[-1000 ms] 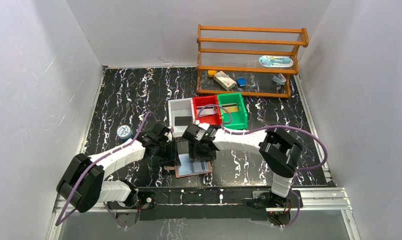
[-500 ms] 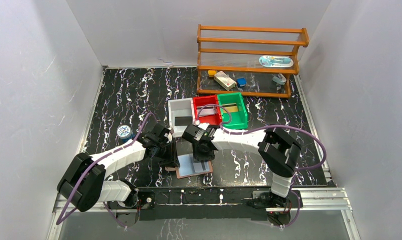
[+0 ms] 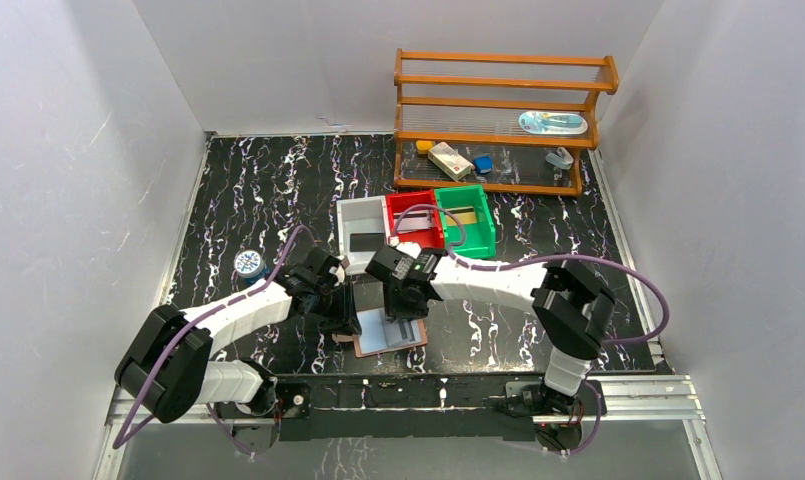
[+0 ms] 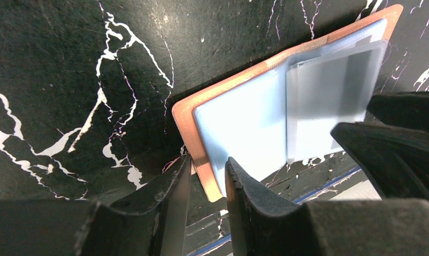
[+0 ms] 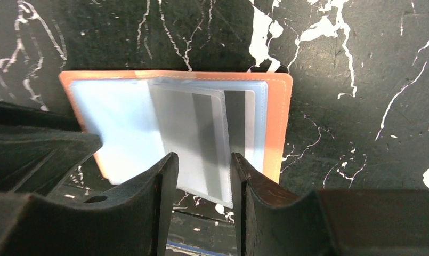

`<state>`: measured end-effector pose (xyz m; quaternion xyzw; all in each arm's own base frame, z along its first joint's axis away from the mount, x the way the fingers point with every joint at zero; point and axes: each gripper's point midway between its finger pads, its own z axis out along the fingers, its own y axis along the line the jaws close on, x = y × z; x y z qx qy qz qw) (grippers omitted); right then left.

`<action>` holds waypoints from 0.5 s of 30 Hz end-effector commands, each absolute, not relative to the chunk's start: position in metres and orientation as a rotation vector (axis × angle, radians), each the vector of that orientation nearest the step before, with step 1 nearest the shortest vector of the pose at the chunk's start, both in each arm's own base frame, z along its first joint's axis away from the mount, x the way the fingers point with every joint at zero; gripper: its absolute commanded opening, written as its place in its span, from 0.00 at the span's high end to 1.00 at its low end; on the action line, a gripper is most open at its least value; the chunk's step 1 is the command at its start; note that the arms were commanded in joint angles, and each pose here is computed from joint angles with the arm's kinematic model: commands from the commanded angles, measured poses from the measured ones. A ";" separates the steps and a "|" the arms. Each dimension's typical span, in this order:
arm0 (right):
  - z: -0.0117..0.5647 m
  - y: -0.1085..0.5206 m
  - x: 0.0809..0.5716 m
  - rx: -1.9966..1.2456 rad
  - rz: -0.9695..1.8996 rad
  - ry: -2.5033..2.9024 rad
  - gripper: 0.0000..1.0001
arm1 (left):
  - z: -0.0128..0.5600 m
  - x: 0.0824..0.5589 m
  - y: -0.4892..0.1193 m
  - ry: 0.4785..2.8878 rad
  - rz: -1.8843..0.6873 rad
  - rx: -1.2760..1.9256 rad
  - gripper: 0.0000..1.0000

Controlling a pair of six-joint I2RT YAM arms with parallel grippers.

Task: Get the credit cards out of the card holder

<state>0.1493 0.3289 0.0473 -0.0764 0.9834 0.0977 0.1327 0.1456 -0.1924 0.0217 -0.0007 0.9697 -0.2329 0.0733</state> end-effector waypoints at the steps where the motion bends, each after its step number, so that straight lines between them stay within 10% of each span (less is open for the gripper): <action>1: 0.078 0.344 0.153 -0.198 0.428 2.785 0.51 | 0.017 0.134 -0.192 2.947 -0.719 0.005 0.72; 15: 0.072 0.322 0.143 -0.201 0.400 2.801 0.51 | 0.024 0.140 -0.193 2.909 -0.722 -0.013 0.72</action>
